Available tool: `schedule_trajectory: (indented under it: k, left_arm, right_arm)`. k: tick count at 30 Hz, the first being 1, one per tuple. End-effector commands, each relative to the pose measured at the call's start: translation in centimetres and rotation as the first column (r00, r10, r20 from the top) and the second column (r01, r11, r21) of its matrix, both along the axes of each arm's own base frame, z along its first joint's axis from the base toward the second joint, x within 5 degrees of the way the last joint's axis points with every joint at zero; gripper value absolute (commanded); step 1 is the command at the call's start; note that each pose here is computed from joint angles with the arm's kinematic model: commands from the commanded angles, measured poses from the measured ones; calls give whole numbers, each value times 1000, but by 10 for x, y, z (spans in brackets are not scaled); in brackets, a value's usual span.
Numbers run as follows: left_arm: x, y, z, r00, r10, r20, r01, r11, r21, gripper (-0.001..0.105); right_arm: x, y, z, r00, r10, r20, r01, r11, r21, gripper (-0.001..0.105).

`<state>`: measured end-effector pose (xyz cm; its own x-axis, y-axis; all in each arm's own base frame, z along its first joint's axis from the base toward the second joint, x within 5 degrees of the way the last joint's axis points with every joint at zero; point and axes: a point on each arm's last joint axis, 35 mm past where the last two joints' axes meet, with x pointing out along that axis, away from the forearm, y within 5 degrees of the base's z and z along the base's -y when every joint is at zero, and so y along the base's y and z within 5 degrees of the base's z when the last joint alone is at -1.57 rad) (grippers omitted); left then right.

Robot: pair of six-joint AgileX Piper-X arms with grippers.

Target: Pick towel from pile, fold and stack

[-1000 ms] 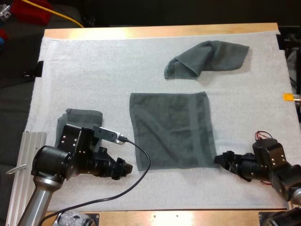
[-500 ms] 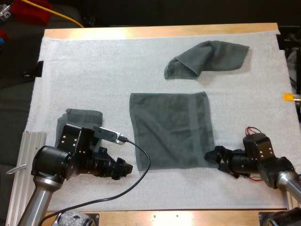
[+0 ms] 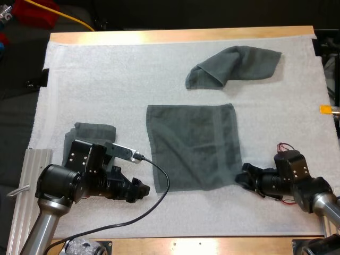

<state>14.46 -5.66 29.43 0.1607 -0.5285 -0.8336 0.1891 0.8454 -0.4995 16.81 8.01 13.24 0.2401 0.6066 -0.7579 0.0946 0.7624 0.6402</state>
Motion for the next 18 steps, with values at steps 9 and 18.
schedule_trajectory:
  k: [9, 18]
  left_arm:
    - [6, -4, 3, 997, -19, 70, 24, 997, -80, 68]
    - [11, -5, -29, 995, 103, 3, -102, 988, -113, 68]
  right_arm:
    - [-2, -1, -3, 1000, 7, 6, -7, 999, -33, 1]
    - [-1, -1, -3, 1000, 3, 13, -2, 999, -39, 1]
